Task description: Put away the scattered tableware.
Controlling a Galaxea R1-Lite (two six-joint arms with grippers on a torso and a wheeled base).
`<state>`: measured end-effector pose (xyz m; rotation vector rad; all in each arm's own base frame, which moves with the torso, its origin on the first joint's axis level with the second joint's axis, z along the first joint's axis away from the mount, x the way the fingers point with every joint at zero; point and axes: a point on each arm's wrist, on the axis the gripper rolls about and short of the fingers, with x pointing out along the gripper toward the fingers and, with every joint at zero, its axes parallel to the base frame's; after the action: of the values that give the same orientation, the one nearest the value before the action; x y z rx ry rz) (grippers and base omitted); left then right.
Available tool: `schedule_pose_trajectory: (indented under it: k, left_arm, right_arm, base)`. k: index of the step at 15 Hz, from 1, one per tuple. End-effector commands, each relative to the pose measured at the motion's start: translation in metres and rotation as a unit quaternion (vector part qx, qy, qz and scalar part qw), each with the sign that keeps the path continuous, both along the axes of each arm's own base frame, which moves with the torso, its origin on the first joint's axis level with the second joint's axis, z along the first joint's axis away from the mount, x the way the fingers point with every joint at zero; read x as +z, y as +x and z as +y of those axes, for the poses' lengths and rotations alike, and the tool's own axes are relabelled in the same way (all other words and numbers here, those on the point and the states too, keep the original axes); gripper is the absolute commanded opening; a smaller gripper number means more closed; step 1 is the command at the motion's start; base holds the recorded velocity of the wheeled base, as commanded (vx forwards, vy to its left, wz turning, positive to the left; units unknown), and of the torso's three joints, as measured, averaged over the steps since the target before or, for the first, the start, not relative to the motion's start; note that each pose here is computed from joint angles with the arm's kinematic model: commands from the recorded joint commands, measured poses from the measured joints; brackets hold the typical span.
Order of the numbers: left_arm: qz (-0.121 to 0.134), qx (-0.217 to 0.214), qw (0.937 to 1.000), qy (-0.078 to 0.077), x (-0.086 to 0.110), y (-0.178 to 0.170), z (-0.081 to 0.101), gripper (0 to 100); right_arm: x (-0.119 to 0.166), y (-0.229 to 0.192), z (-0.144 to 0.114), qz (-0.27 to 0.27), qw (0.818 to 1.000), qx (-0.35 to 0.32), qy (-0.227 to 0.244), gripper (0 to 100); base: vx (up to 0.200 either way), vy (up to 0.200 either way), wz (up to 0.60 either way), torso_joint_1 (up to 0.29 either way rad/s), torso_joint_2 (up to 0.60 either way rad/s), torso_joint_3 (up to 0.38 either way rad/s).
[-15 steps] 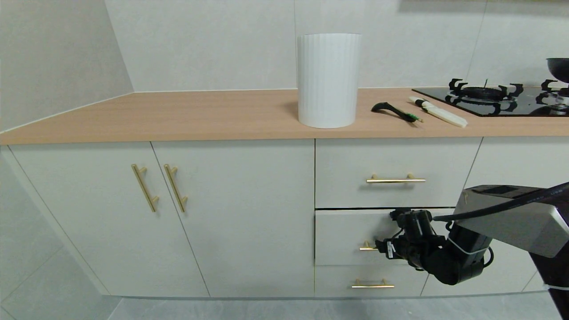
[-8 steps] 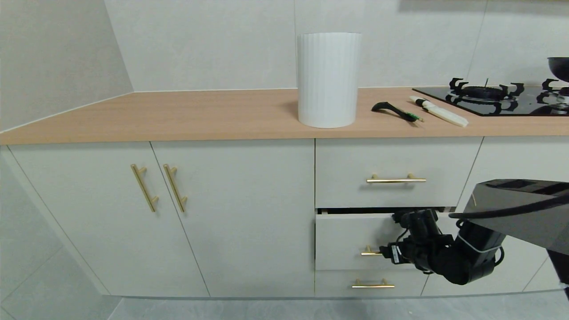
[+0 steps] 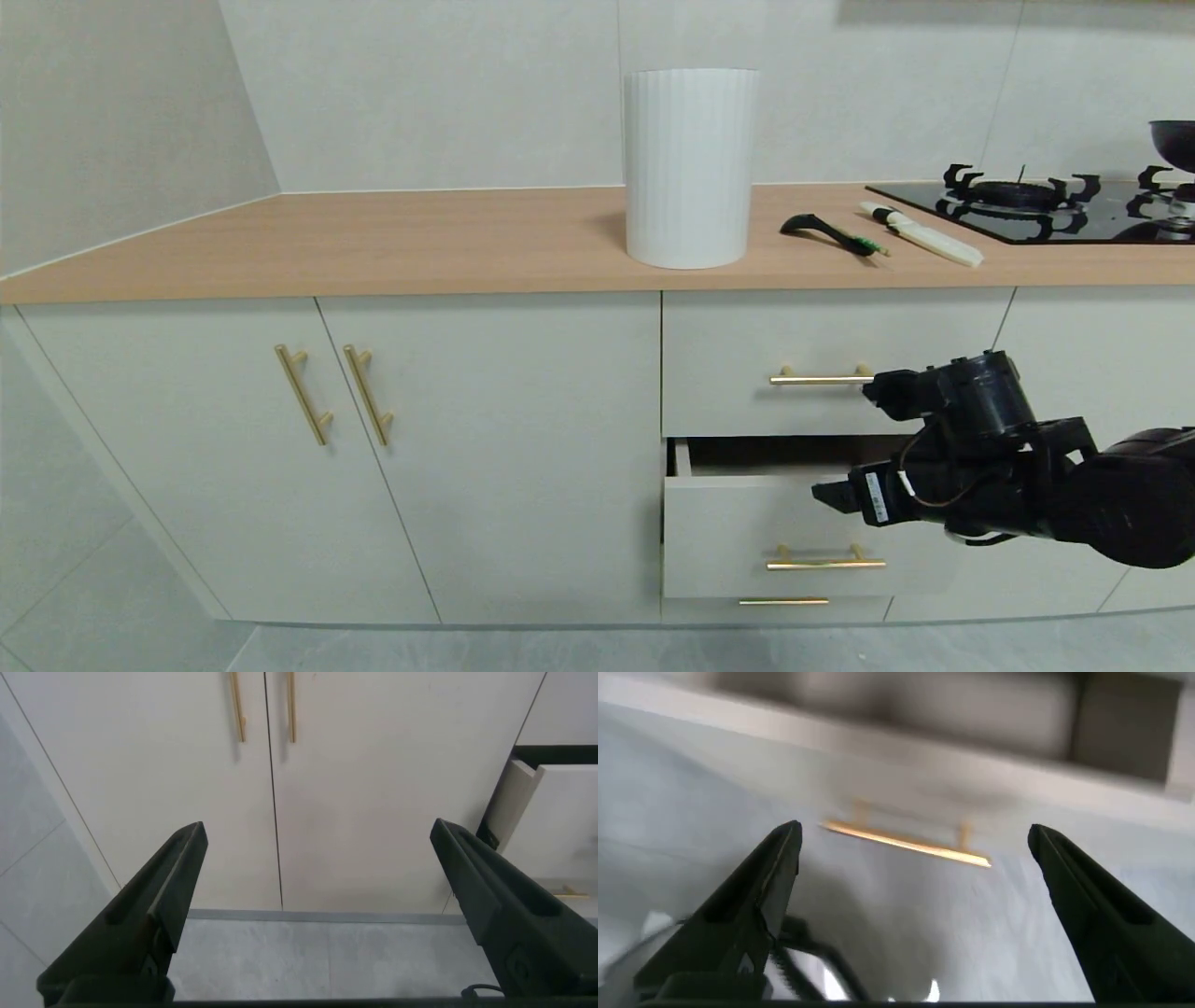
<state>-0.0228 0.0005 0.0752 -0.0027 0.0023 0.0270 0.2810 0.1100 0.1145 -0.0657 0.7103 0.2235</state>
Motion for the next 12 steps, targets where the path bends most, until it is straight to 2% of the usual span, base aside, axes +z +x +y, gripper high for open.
schedule_pose_trajectory:
  k: [1,2,4,7,12]
  left_arm:
    - [0.000,0.000,1.0000,0.000,0.000,0.000,0.000,100]
    - [0.000,0.000,1.0000,0.000,0.000,0.000,0.000,100]
    - [0.000,0.000,1.0000,0.000,0.000,0.000,0.000,100]
    - [0.000,0.000,1.0000,0.000,0.000,0.000,0.000,100]
    - [0.000,0.000,1.0000,0.000,0.000,0.000,0.000,100]
  right_arm:
    - [0.007,0.002,0.007,-0.034,0.999,-0.004,0.025,100]
    - [0.002,0.006,0.009,-0.036,0.999,-0.009,0.025,100]
    - [-0.037,0.027,0.016,-0.042,0.998,-0.048,-0.006,100]
    - [-0.071,0.046,0.021,-0.052,0.996,-0.068,-0.017,100]
    - [-0.088,0.063,0.017,-0.072,0.993,-0.096,-0.021,100]
  base:
    - [0.000,0.000,0.00,0.000,0.00,0.000]
    - [0.000,0.000,0.00,0.000,0.00,0.000]
    - [0.000,0.000,0.00,0.000,0.00,0.000]
    - [0.000,0.000,0.00,0.000,0.00,0.000]
    - [0.000,0.000,0.00,0.000,0.00,0.000]
